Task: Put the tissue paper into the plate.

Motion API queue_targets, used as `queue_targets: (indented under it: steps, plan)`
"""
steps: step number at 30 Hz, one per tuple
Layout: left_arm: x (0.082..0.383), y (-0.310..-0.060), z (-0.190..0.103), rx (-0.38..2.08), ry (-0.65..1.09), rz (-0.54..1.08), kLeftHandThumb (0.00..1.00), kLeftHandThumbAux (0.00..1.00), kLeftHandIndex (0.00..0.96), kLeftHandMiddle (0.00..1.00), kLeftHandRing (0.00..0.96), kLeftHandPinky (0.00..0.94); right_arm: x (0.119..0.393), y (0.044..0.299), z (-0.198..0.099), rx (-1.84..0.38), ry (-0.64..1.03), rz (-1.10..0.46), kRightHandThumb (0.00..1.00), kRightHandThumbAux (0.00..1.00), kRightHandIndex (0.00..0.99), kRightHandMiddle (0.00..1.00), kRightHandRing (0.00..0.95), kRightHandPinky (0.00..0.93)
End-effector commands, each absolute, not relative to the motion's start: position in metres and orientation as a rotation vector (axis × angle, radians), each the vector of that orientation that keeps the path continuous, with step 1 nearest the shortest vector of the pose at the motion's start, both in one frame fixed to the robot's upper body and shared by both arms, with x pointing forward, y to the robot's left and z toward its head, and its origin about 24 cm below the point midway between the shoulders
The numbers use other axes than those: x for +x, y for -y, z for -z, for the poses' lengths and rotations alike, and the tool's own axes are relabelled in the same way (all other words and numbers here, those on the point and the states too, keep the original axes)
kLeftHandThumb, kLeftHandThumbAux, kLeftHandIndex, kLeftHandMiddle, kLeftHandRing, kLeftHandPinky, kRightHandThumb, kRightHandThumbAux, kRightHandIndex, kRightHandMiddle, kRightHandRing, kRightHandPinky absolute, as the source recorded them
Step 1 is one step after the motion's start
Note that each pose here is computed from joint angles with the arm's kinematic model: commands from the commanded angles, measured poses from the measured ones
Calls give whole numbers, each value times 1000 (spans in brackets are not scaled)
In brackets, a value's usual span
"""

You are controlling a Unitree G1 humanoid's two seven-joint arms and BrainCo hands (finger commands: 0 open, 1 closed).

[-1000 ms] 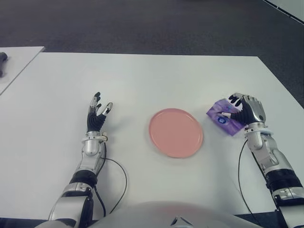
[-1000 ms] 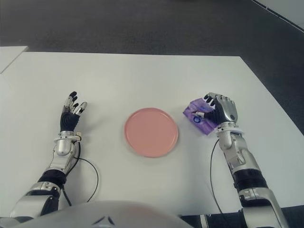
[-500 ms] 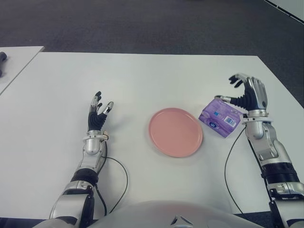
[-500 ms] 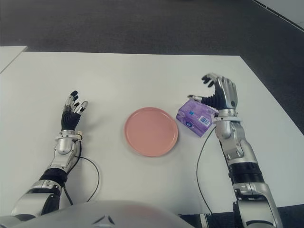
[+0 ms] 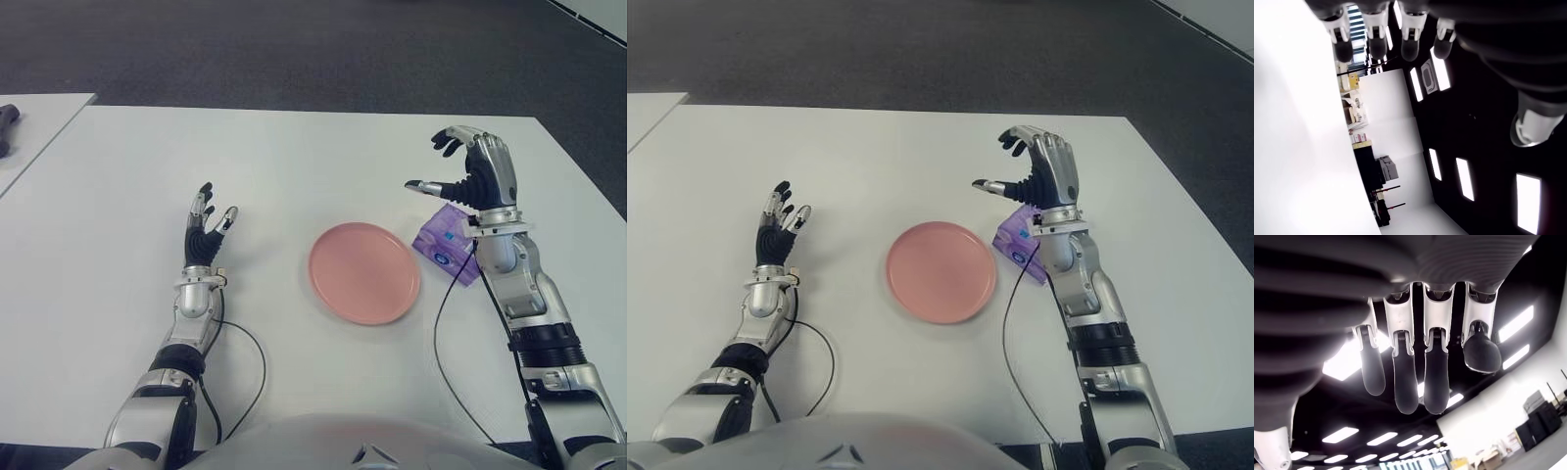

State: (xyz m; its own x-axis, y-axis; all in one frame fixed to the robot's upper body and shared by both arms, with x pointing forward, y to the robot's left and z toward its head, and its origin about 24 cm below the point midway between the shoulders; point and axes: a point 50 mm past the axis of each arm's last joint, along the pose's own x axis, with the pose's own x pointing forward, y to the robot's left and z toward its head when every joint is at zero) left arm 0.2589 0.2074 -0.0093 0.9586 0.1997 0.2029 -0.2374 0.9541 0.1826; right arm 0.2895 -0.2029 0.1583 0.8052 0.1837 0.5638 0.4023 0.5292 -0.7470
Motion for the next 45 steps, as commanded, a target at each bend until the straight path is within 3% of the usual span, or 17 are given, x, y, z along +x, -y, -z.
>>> queue_targets:
  steps: [1, 11, 18, 19, 20, 21, 22, 24, 27, 35, 45]
  plan:
    - [246, -207, 27, 220, 105, -230, 0, 463, 0, 0, 0, 0, 290, 199, -163, -1006, 672, 125, 953, 660, 382, 497, 527, 809]
    - [245, -207, 27, 216, 99, -223, 0, 450, 0, 0, 0, 0, 288, 191, -164, -1006, 679, 62, 953, 660, 382, 499, 528, 807]
    - [244, -207, 27, 210, 103, -223, 0, 448, 0, 0, 0, 0, 284, 191, -163, -1070, 613, -13, 953, 659, 384, 501, 525, 786]
    - [243, -207, 27, 210, 103, -223, 0, 448, 0, 0, 0, 0, 285, 200, -158, -1114, 574, -39, 953, 659, 384, 502, 524, 777]
    - [243, -207, 27, 210, 102, -223, 0, 448, 0, 0, 0, 0, 285, 213, -156, -1203, 502, -93, 952, 658, 387, 507, 520, 739]
    - [243, -207, 27, 209, 102, -223, 0, 448, 0, 0, 0, 0, 285, 223, -155, -1265, 447, -132, 820, 618, 306, 356, 356, 524]
    - [244, -207, 27, 208, 102, -222, 0, 449, 0, 0, 0, 0, 282, 228, -157, -1348, 393, -178, 732, 593, 253, 259, 249, 384]
    - [243, -206, 27, 206, 103, -221, 0, 449, 0, 0, 0, 0, 279, 229, -159, -1419, 351, -217, 601, 542, 145, 132, 127, 196]
    - [243, -206, 27, 200, 104, -220, 0, 450, 0, 0, 0, 0, 278, 239, -159, -1513, 329, -214, 486, 482, 53, 43, 41, 64]
    - [241, -206, 27, 211, 117, -224, 0, 458, 0, 0, 0, 0, 284, 264, -151, -1689, 276, -141, 364, 305, 2, 2, 2, 3]
    - [243, -207, 29, 200, 92, -226, 0, 460, 0, 0, 0, 0, 278, 263, -144, -1714, 286, -100, 312, 147, 0, 0, 0, 0]
